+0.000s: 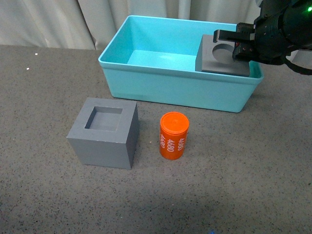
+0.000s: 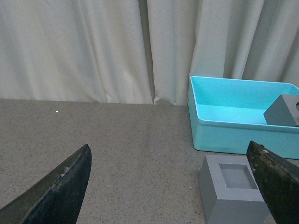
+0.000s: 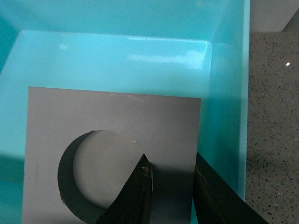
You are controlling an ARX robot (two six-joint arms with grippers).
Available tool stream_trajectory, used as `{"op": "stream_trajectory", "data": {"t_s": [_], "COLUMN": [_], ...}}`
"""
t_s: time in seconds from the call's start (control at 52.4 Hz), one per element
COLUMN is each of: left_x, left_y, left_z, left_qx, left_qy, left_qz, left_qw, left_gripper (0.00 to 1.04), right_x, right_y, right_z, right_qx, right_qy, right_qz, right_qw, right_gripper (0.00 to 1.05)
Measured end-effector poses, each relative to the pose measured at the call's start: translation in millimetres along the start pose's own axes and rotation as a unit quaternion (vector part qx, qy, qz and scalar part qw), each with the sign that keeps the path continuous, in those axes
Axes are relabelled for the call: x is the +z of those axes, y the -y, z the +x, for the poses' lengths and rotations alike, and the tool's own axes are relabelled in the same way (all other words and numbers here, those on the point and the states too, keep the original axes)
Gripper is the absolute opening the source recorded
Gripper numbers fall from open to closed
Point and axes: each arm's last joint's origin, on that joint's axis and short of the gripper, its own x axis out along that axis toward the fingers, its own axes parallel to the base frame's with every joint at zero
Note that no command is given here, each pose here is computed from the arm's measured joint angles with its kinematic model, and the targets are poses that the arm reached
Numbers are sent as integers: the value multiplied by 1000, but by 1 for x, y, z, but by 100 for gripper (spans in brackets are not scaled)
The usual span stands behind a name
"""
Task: Place gray and orange parts in blue box
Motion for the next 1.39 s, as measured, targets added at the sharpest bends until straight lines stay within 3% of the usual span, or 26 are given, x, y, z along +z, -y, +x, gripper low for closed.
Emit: {"op": "stream_trajectory", "data": {"t_s": [0.42, 0.649, 0.896, 1.125, 1.316, 1.392], "left_x": [0, 0, 0, 0, 0, 0], "left_y": [0, 0, 0, 0, 0, 0], "left_z": [0, 0, 0, 0, 0, 0], "left_qx": [0, 0, 0, 0, 0, 0], "left_qy": [0, 0, 0, 0, 0, 0], "left_qz": [0, 0, 0, 0, 0, 0], "left_qw": [1000, 1000, 1000, 1000, 1000, 1000], "left_gripper": [98, 98, 98, 98, 98, 98], "right_x": [-4, 0, 2, -6, -45, -58], "right_y": [3, 2, -1, 4, 12, 16], "right_z": [17, 17, -8, -79, -120, -132], "right_qx": [-14, -17, 6, 19, 21, -6], "right_qy": [-23, -11, 51, 146, 145, 149], "right_qz": [-1, -9, -15, -18, -24, -34], "right_qw": [1000, 1000, 999, 989, 989, 988], "right_gripper": [18, 51, 96, 95, 95, 95]}}
